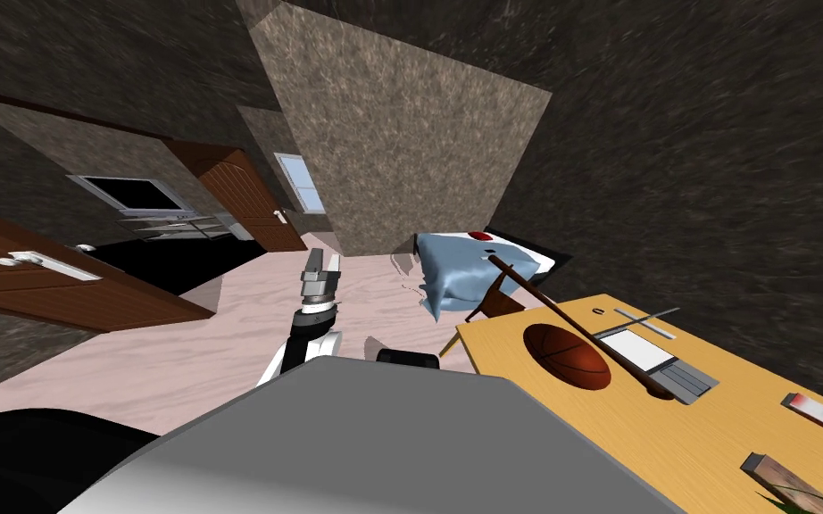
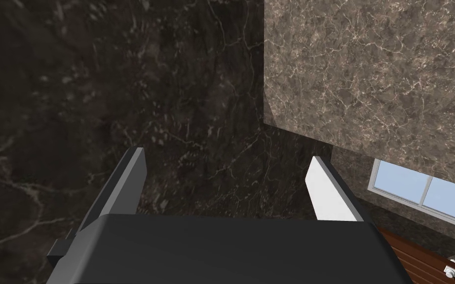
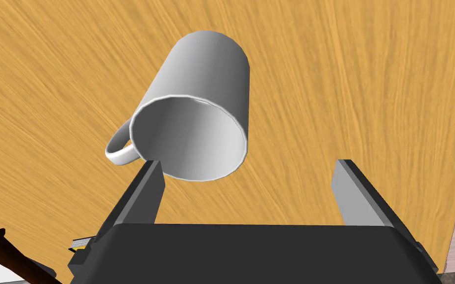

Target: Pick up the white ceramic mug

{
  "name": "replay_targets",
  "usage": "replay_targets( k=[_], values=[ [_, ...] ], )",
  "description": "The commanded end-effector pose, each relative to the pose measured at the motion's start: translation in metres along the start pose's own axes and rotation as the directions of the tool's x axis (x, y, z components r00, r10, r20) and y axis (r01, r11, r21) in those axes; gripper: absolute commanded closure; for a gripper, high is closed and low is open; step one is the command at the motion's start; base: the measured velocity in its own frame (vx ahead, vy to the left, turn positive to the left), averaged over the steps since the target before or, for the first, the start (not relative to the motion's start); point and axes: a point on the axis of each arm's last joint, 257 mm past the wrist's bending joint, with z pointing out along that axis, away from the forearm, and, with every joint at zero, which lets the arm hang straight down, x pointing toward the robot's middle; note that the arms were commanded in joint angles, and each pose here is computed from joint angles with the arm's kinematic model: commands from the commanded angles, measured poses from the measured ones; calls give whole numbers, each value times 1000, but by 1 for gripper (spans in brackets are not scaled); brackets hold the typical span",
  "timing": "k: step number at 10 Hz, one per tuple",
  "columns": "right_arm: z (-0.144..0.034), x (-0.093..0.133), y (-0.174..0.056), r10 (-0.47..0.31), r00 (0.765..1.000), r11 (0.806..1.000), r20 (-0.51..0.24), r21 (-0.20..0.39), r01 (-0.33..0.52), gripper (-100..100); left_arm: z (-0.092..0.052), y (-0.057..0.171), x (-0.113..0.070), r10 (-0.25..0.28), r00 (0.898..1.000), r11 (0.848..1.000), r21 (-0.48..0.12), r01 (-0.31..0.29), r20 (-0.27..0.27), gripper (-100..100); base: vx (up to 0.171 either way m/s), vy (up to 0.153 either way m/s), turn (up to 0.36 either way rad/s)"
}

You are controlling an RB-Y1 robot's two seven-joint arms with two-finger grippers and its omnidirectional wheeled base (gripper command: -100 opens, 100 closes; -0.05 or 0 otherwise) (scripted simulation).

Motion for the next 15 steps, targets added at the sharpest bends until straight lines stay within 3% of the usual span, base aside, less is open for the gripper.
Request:
replay_targets(
  k=[1, 2, 4, 5, 6, 10, 11, 12, 13, 14, 15],
  values=[
    [0, 0, 0, 0, 1000, 1000, 0, 0, 0, 0, 0, 0, 0, 0, 1000, 1000, 0, 0, 0, 0, 5, -17, 2],
    [10, 6, 6, 9, 1000, 1000, 1, 3, -9, -100, 0, 0, 0, 0, 1000, 1000, 0, 0, 0, 0, -1, -32, 69],
    [21, 12, 14, 17, 1000, 1000, 1, 5, -17, -100, 0, 0, 0, 0, 1000, 1000, 0, 0, 0, 0, -1, -39, 59],
    [18, 9, 10, 14, 1000, 1000, 1, 3, -14, -100, 0, 0, 0, 0, 1000, 1000, 0, 0, 0, 0, 0, -18, 12],
    [18, 9, 11, 14, 1000, 1000, 1, 4, -14, 100, 0, 0, 0, 0, 1000, 1000, 0, 0, 0, 0, 0, 0, 0],
    [18, 9, 11, 16, 1000, 1000, 2, 2, -16, 100, 0, 0, 0, 0, 1000, 1000, 0, 0, 0, 0, 0, 0, 0],
    [18, 9, 11, 16, 1000, 1000, 2, 2, -16, 0, 0, 0, 0, 0, 1000, 1000, 0, 0, 0, 0, 0, 0, 0],
    [8, 5, 5, 7, 1000, 1000, 1, 2, -7, 100, 0, 0, 0, 0, 1000, 1000, 0, 0, 0, 0, 2, 26, -70],
    [2, 1, 1, 2, 1000, 1000, 0, 1, -2, 100, 0, 0, 0, 0, 1000, 1000, 0, 0, 0, 0, 4, 43, -92],
    [7, 4, 3, 6, 1000, 1000, 1, 5, -6, 100, 0, 0, 0, 0, 1000, 1000, 0, 0, 0, 0, 1, 19, -22],
    [6, 4, 2, 5, 1000, 1000, 1, 4, -5, 0, 0, 0, 0, 0, 1000, 1000, 0, 0, 0, 0, 0, 0, 0]
  ],
)
